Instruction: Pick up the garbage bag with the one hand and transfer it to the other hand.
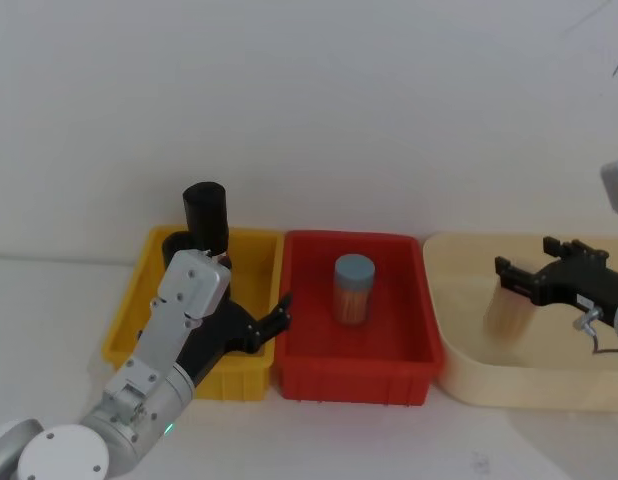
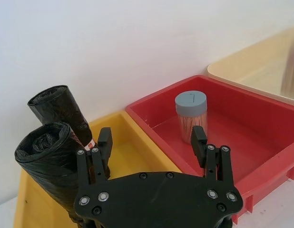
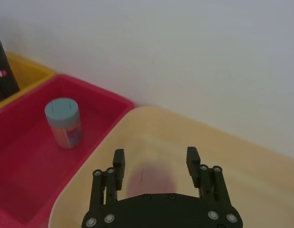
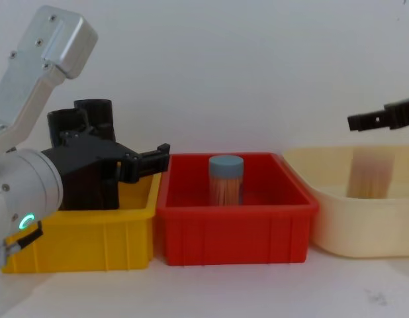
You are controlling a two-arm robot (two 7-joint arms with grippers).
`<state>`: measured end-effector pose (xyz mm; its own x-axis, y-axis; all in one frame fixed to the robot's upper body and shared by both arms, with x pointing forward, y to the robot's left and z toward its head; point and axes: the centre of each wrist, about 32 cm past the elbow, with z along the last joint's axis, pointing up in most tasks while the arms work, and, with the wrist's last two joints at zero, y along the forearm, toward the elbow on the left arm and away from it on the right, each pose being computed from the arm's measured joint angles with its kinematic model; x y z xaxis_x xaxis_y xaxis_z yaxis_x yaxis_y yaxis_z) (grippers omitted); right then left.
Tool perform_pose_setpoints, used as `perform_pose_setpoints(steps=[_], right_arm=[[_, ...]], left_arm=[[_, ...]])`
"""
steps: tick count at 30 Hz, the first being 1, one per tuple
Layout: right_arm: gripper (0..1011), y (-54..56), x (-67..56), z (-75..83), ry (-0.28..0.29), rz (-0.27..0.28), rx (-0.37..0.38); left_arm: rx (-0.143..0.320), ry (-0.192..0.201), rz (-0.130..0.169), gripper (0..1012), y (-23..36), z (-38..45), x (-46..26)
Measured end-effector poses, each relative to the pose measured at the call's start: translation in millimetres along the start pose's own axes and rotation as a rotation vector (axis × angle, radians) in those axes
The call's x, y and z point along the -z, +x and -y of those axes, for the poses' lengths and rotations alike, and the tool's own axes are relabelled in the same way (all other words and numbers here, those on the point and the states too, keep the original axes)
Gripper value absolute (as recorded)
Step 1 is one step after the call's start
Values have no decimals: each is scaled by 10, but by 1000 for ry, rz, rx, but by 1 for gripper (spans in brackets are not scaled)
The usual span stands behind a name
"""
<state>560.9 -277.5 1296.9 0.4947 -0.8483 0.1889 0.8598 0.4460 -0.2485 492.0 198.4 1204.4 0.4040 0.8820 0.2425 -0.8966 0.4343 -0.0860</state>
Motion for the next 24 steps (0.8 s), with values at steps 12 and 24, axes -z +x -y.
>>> perform_pose_setpoints(steps=[12,24], right_arm=[[999,-14,115,-42,-53,-6,5],[999,-20,153,-57,-72,-8,7]], left_arm=[[0,0,0,1002,0,0,0],[10,-2,1,1002,7,7,-9]])
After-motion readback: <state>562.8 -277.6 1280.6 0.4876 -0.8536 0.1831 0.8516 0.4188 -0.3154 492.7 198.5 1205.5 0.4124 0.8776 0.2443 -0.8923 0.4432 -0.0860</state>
